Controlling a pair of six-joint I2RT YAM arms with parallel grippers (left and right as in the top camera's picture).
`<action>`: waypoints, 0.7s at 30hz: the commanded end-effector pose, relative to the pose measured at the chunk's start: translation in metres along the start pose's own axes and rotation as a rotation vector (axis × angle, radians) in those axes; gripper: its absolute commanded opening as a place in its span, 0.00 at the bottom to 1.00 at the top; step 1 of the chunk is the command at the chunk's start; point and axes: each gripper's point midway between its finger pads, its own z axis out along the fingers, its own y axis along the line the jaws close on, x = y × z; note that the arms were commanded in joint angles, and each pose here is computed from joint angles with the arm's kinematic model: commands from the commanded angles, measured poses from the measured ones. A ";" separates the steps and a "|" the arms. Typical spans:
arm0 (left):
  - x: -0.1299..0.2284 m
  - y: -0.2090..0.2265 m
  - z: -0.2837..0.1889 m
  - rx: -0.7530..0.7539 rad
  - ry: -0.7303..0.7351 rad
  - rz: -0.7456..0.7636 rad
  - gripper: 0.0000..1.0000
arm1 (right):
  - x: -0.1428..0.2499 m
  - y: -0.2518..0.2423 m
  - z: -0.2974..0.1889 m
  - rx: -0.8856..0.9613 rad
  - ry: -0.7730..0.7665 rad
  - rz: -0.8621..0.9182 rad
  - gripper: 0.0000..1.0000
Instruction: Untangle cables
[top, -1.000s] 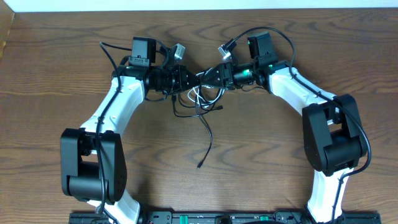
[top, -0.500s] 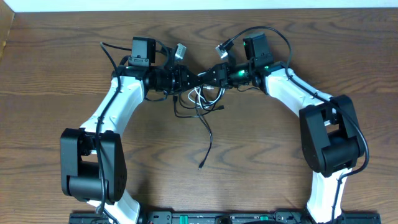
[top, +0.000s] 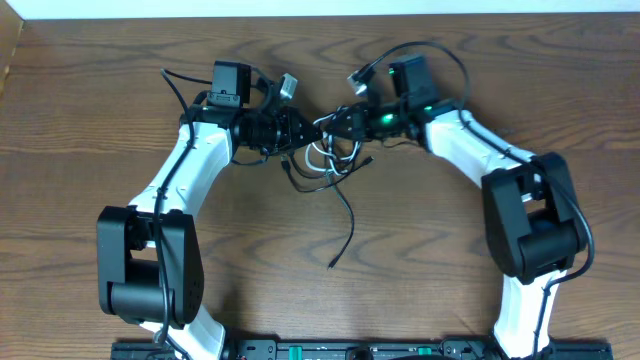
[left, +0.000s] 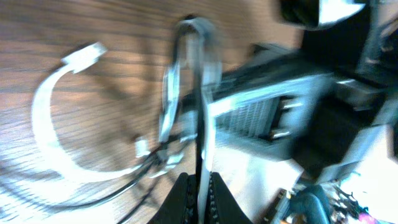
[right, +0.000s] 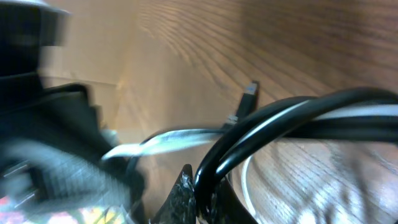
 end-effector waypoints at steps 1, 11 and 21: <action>-0.005 0.027 -0.004 -0.159 -0.038 -0.016 0.07 | -0.007 0.008 -0.039 -0.173 0.002 -0.071 0.01; -0.004 0.063 -0.013 -0.364 -0.061 -0.047 0.08 | -0.004 0.045 -0.088 -0.494 0.023 -0.228 0.01; -0.012 0.022 -0.005 -0.123 -0.058 0.023 0.32 | -0.004 0.046 -0.087 -0.496 0.026 -0.225 0.01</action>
